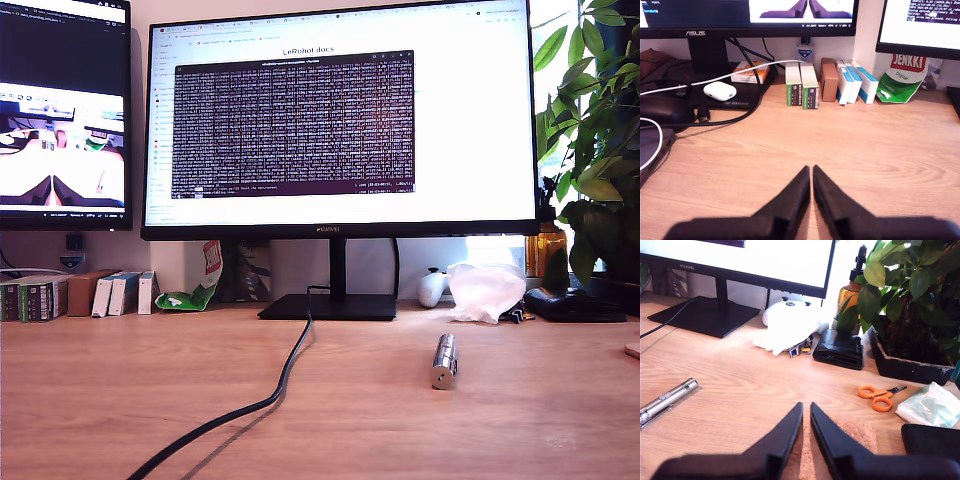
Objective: Pick the metallic laser pointer with your right arm, pass it to your left arm, then place it down to the left side of the table
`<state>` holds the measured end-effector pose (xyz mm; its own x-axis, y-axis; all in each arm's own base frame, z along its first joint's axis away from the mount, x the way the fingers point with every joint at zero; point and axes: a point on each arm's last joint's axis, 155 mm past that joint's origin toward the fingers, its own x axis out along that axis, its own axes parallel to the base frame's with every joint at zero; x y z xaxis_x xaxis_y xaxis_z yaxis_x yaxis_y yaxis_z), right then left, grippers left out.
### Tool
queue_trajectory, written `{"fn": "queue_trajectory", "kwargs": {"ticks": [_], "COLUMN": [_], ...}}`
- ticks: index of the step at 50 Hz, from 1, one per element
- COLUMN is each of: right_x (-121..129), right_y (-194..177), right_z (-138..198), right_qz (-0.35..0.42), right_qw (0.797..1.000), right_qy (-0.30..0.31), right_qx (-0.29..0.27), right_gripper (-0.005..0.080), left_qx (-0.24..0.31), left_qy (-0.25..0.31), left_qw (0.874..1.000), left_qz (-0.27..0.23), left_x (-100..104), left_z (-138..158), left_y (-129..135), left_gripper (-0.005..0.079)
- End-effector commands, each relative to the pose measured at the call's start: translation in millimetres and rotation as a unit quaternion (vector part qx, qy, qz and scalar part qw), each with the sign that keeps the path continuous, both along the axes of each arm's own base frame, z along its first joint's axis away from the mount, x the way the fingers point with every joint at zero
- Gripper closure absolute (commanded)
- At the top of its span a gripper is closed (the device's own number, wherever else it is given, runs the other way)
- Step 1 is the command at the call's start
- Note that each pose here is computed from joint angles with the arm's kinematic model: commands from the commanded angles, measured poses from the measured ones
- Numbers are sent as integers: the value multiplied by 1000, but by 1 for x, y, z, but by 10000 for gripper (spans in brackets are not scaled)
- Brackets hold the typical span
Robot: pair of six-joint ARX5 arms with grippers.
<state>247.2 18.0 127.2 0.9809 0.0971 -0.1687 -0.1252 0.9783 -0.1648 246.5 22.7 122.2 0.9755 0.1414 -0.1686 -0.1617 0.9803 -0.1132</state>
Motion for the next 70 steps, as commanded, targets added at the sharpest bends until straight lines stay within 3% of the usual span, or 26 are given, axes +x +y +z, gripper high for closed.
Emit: {"fn": "queue_trajectory", "kwargs": {"ticks": [1, 29, 32, 36, 43, 59, 64, 70], "right_x": [1, 1, 0, 0, 0, -1, -2, -6], "right_y": [0, 1, 3, 8, 12, 18, 32, 41], "right_z": [-5, -5, -5, -5, 2, 5, 19, 46], "right_qz": [0, 1, 1, -1, 2, 3, 41, 73], "right_qw": [1000, 1000, 999, 992, 980, 958, 942, 915], "right_qy": [1, 2, 4, 15, 13, 24, 17, -1], "right_qx": [1, 11, 34, 122, 197, 287, 334, 397], "right_gripper": [711, 711, 711, 711, 711, 720, 763, 765], "left_qx": [0, 0, -2, -23, -60, -159, -208, -224], "left_qy": [18, 17, 17, 14, 10, -22, -58, -126], "left_qw": [1000, 1000, 1000, 1000, 998, 986, 974, 954], "left_qz": [1, 1, 0, 0, -8, -34, -75, -153], "left_x": [0, 0, 0, 0, 1, 4, 6, 2], "left_z": [-16, -16, -16, -16, -16, -3, 18, 63], "left_y": [1, 1, 0, -2, -7, -22, -37, -60], "left_gripper": [761, 761, 761, 761, 761, 761, 761, 762]}}
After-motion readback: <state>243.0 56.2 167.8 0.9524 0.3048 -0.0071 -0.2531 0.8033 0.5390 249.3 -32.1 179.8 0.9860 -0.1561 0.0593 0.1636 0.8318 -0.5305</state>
